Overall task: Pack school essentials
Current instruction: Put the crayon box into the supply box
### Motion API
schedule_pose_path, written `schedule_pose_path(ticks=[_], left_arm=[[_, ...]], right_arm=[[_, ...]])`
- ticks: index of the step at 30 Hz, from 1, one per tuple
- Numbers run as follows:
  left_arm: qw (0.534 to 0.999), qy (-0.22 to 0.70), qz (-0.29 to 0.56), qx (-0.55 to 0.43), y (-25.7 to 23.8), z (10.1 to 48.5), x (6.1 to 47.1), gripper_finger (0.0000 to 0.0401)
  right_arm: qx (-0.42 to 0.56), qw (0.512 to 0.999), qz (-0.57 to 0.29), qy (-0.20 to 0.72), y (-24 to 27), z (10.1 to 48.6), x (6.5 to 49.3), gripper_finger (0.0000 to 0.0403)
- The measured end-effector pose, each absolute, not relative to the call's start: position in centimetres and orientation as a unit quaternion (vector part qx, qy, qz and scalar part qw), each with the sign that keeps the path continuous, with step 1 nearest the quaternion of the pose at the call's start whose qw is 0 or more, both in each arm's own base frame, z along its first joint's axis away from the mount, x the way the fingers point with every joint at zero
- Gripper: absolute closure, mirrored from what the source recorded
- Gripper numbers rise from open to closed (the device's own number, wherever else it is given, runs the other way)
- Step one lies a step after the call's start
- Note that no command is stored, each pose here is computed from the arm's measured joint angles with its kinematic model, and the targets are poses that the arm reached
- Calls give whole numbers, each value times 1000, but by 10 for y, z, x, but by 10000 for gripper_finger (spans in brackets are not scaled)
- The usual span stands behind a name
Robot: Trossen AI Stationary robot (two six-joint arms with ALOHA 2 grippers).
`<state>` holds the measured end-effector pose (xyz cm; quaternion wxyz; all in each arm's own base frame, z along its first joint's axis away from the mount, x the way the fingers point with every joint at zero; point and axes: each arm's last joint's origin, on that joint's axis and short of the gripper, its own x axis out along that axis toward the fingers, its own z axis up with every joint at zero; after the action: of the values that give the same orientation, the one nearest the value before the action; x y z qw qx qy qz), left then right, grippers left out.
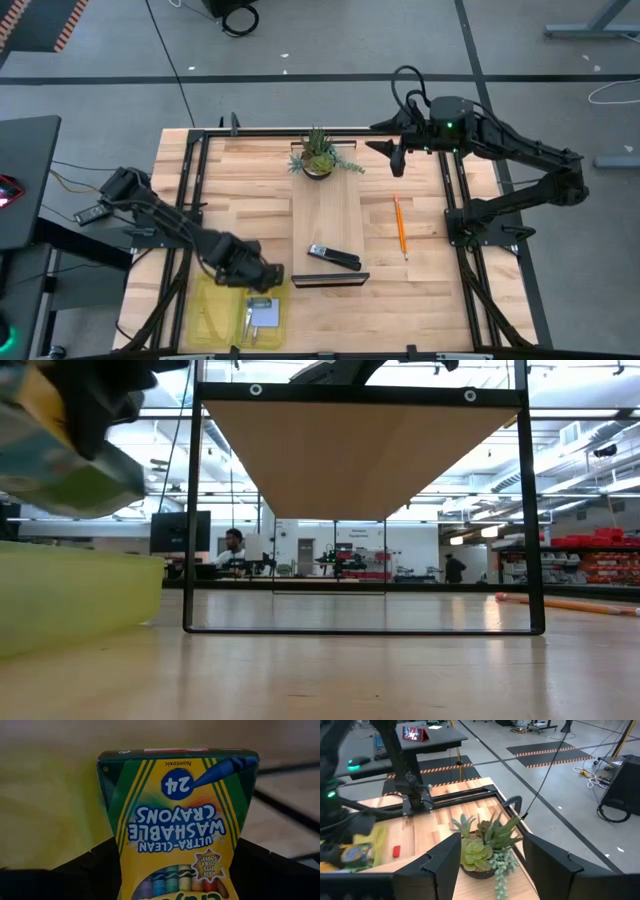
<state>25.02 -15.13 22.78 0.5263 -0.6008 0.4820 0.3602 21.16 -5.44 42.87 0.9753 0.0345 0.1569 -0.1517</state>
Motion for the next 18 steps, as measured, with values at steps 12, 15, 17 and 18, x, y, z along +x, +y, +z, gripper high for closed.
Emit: schedule_pose_path(ticks=[12, 15, 17, 18], left_arm=[[506, 491, 382, -597, -181, 197, 254, 101], [506, 497, 388, -589, -182, 192, 255, 101], [500, 505, 397, -580, -182, 189, 254, 100], [497, 511, 403, -574, -181, 188, 252, 97]], right_arm=[[39, 977, -148, 145, -63, 431, 210, 183], [40, 977, -148, 145, -63, 431, 210, 183], [40, 977, -148, 146, -63, 431, 210, 183], [40, 977, -148, 145, -63, 431, 210, 183]])
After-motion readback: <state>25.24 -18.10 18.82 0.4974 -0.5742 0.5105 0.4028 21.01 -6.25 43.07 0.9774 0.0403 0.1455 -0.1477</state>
